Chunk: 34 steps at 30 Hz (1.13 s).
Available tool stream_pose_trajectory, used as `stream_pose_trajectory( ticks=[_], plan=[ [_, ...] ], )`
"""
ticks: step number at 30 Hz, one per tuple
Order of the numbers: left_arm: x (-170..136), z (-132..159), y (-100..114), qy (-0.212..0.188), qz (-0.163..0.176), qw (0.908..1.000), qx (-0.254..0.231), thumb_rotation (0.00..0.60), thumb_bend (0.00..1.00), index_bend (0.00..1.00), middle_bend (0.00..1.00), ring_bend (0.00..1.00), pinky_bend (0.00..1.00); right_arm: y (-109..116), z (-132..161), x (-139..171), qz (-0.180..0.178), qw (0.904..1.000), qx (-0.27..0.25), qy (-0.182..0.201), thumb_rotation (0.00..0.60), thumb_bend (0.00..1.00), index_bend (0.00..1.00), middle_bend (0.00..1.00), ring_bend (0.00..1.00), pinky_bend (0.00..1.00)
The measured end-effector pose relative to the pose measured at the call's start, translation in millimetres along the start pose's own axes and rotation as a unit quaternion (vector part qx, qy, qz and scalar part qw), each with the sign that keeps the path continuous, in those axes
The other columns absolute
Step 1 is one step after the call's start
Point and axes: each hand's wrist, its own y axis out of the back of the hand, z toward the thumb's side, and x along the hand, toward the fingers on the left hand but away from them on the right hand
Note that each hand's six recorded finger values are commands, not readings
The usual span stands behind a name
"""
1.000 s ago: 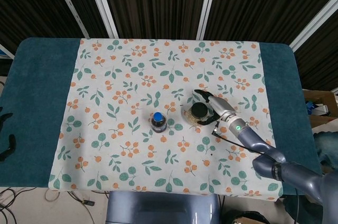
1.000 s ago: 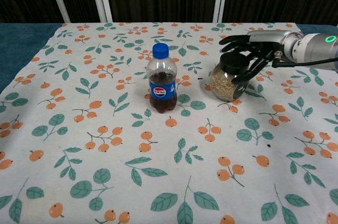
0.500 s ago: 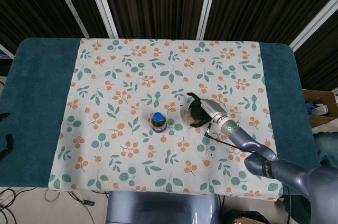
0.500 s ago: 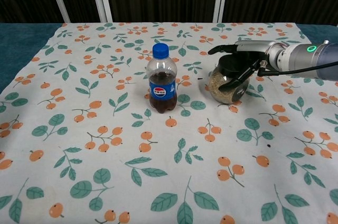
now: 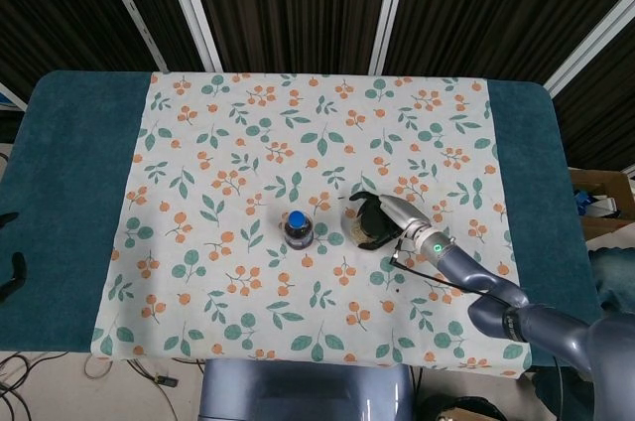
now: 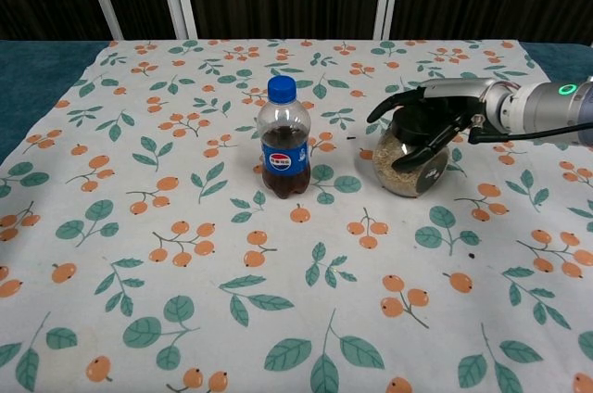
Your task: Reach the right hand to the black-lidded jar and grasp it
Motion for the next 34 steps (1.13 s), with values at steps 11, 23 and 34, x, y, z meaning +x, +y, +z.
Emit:
stream_pose_trajectory(
  ticks=[11,23,34],
  plan=[
    [-1.0,2.0,-1.0,-0.002,-0.001,1.0000,0.000,0.600,0.54,0.18,0.05,0.11,0.03,28.6,13.2,31.2,-0.028,0.9973,-0.060,0.031,0.600,0.31,0.32,0.66,0.52,0.43],
    [-3.1,3.2,-0.2,-0.004,0.001,1.0000,-0.001,0.600,0.54,0.18,0.05,0.11,0.03,74.1,55.1,76.8,-0.092,0.9863,-0.095,0.098,0.600,0.30,0.32,0.65,0.53,0.44],
    [-3.3,4.1,-0.9,-0.004,-0.001,1.0000,-0.002,0.600,0.54,0.18,0.05,0.11,0.03,101.5,95.4,118.4,-0.102,0.9748,-0.127,0.153,0.600,0.31,0.32,0.65,0.53,0.44]
  ],
)
